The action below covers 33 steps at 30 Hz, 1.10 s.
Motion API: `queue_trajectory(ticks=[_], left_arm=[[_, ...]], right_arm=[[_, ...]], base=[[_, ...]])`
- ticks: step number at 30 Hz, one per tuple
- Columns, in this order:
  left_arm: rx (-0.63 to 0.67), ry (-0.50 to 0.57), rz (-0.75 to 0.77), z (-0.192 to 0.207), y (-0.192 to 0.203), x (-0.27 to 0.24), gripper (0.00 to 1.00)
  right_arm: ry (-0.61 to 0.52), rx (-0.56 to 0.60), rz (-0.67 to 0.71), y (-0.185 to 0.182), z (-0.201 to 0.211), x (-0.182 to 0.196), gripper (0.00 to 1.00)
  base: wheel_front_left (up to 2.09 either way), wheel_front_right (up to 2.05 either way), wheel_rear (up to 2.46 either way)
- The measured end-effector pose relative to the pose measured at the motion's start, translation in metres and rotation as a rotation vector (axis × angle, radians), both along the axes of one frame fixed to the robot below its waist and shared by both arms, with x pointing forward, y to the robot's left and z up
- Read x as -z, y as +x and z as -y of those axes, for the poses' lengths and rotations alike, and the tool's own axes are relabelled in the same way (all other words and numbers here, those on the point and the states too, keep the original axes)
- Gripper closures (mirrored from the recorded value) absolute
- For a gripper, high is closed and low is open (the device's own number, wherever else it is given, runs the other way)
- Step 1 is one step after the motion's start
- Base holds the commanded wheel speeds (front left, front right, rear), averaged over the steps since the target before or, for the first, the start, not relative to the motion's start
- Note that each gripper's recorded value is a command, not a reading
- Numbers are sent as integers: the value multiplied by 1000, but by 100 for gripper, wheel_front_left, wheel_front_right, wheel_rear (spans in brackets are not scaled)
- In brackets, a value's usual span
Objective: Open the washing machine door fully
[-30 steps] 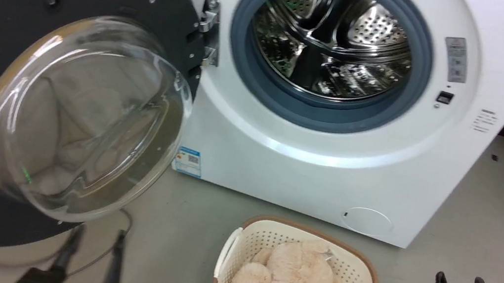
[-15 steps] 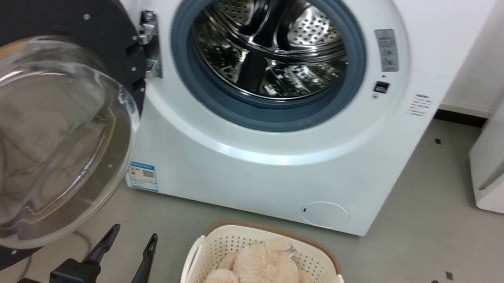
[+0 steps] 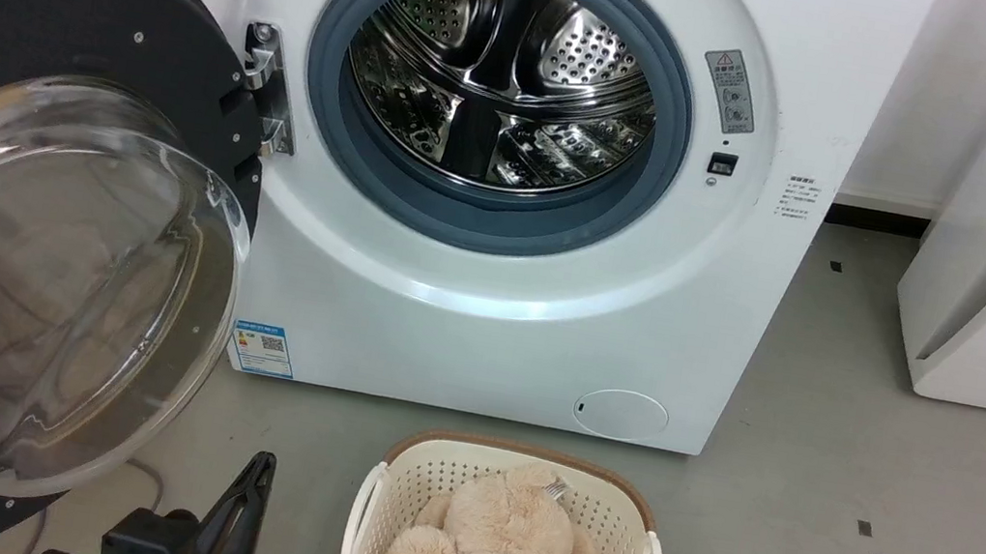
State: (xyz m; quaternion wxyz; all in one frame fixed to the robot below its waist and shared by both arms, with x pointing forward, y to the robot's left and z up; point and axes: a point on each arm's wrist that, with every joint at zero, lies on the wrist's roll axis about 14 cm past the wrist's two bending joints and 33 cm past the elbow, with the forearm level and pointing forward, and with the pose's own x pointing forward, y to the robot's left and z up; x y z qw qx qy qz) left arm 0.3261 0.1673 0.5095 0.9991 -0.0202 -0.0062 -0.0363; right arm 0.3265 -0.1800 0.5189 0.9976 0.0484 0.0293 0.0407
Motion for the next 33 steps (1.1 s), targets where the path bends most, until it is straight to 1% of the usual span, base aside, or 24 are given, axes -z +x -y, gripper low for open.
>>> queue_trajectory(ticks=[33], left_arm=[[-18,24,3,-3,13,-5,100]], right_arm=[[-32,-12,-2,10,-5,4,100]], base=[[0,0,0]])
